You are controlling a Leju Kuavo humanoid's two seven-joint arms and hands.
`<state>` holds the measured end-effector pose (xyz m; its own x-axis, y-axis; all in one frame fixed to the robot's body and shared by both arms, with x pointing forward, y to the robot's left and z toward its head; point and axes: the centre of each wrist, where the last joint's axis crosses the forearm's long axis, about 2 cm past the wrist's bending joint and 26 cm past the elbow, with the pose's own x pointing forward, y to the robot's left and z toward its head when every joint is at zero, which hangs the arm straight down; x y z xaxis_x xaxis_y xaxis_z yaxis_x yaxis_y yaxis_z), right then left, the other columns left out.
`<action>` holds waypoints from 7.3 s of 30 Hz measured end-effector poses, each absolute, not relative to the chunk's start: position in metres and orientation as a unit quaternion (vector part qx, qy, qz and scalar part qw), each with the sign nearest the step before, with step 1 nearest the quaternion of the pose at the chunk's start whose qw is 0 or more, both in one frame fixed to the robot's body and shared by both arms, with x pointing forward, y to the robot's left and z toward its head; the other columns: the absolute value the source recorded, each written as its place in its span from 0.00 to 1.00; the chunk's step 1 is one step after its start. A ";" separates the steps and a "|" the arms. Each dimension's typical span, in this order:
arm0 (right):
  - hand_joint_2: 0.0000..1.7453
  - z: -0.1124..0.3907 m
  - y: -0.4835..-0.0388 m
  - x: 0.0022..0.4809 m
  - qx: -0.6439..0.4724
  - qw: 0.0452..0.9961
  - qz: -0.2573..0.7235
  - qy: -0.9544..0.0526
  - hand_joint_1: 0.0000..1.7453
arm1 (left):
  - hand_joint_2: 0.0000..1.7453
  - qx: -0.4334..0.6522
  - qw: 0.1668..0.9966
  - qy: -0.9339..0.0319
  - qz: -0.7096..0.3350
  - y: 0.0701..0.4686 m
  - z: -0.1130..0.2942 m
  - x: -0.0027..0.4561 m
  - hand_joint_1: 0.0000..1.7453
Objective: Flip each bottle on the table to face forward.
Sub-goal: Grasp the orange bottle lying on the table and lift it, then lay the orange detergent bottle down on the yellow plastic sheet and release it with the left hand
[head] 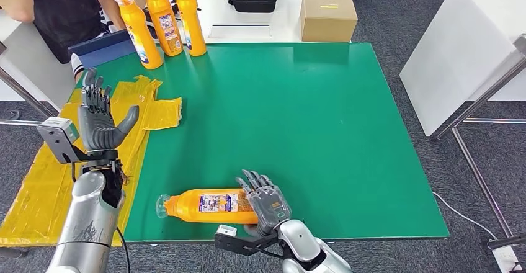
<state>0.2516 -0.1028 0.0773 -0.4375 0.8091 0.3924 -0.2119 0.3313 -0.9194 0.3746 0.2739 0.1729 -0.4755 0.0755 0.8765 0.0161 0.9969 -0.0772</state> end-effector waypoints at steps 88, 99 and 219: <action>1.00 0.145 -0.162 0.337 -0.277 0.402 -0.017 -0.873 1.00 | 1.00 -0.150 0.545 -0.812 -0.144 0.211 0.213 0.400 0.00; 1.00 0.145 -0.134 0.348 -0.208 0.437 -0.020 -0.875 1.00 | 1.00 -0.133 0.543 -0.799 -0.221 0.206 0.215 0.401 0.00; 1.00 0.200 -0.156 0.376 -0.411 0.334 0.167 -0.832 1.00 | 1.00 -0.426 0.531 -0.725 -0.105 0.109 0.248 0.350 0.00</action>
